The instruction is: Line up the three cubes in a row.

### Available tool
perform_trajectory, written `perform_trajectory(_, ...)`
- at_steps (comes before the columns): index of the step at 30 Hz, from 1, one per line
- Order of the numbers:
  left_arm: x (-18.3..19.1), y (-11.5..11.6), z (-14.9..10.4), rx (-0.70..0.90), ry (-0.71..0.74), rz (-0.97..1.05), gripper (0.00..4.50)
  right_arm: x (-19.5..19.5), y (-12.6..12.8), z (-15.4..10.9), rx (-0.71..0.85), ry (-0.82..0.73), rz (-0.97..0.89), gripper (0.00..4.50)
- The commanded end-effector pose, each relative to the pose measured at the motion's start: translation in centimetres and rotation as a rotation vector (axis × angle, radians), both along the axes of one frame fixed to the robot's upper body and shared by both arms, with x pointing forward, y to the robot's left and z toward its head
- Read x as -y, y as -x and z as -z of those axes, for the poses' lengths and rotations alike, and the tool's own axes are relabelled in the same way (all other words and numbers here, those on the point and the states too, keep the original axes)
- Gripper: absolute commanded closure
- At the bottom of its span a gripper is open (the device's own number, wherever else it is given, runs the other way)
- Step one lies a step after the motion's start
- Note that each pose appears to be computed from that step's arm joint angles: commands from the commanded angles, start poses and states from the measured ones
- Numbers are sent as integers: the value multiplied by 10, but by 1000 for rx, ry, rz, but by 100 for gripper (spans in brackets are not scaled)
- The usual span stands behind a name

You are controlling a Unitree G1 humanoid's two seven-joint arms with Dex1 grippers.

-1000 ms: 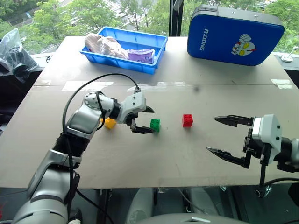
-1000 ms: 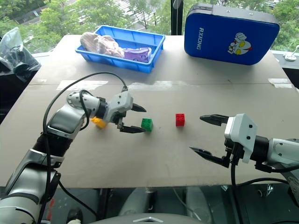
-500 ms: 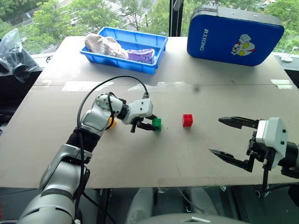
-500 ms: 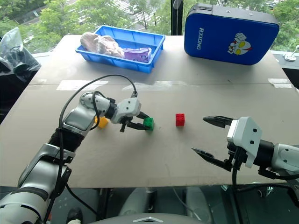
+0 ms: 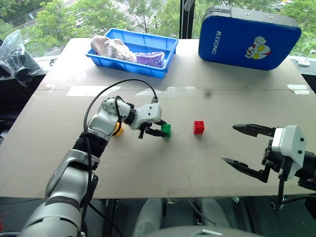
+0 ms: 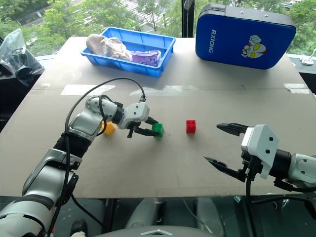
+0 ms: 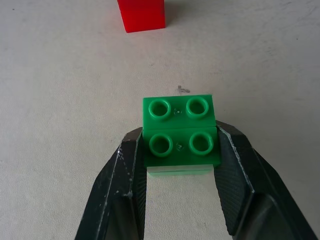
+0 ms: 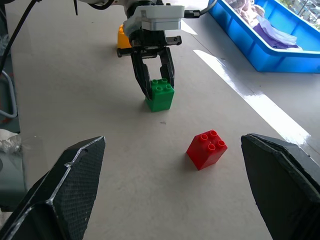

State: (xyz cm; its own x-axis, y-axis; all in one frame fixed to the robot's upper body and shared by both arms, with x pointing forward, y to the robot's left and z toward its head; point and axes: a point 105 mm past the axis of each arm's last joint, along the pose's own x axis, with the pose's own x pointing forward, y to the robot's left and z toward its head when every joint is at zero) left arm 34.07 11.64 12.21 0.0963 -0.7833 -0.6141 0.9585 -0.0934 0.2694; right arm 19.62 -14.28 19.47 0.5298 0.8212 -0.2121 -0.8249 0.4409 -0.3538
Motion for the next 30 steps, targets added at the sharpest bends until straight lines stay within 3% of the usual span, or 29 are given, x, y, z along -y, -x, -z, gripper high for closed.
perform_trajectory(1,0,-6,-5,36,8,-16,326,-2,5,-7,39,15,-8,0)
perform_trajectory(6,-1,-4,-3,17,3,-14,326,-2,5,-7,38,16,-8,0)
perform_trajectory(13,-2,-6,-3,9,23,-48,5,-2,4,-6,36,15,-9,0)
perform_trajectory(22,-33,7,-32,-17,129,-164,5,-4,4,-4,30,7,-21,0)
perform_trajectory(26,-66,9,-45,-58,187,-373,5,-6,3,-4,27,0,-50,0)
perform_trajectory(30,-109,-2,-55,-42,245,-712,5,-7,-1,-3,28,-4,-77,0)
